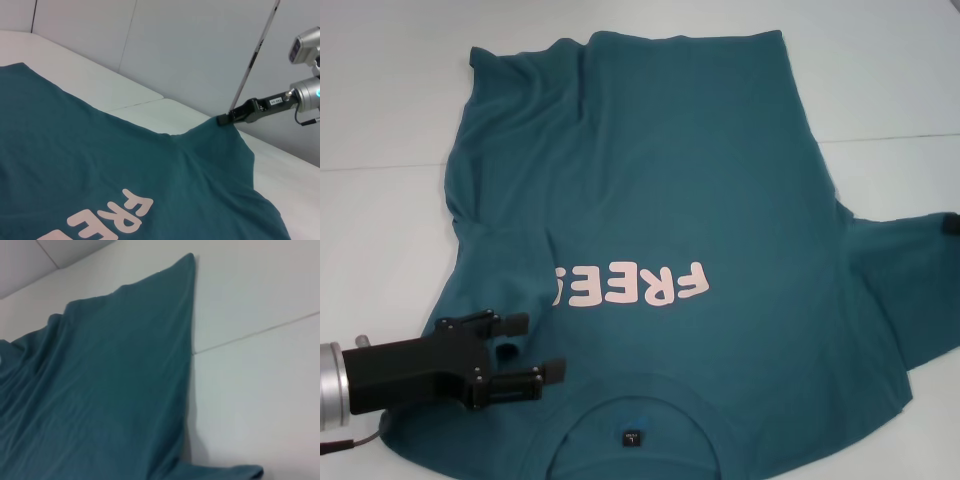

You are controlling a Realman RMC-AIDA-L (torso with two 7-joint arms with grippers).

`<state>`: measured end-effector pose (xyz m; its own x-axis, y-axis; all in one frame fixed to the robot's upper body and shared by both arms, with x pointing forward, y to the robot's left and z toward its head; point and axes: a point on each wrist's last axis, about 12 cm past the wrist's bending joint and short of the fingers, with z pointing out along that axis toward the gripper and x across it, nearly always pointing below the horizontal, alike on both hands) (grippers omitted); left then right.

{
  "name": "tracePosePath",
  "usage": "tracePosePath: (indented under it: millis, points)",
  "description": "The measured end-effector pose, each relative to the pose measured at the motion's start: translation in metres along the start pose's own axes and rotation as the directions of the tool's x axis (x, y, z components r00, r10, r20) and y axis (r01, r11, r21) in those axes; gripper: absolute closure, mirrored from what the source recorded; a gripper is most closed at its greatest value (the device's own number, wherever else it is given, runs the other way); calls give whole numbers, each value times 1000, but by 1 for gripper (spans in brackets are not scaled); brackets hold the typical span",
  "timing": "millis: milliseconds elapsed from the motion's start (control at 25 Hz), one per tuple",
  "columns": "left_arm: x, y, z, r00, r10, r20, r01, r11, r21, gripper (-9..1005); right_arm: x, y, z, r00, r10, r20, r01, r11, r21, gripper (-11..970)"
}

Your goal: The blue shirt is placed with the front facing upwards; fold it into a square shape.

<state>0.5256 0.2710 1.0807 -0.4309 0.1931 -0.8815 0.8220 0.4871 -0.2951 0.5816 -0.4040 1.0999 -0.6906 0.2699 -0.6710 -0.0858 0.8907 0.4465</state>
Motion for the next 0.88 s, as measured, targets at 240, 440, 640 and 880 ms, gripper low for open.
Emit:
tracePosePath:
  millis: [240,440,640,880]
  points:
    - [1,-1,1,1000,-7,1,7,1000,4,90,-8,13,10,997,-79,23,80,997,-20,929]
    - [1,-1,2,1000,-9,3,9,1000,7,90,-15,19,15,993,-110,37,110,994,-20,929]
    - [0,-1,2,1000,-10,7,9,1000,8,90,-19,23,17,992,-120,37,121,992,-32,928]
    - [-1,-1,2,1000,-12,16,12,1000,8,91,-14,31,22,992,-121,19,122,990,-71,929]
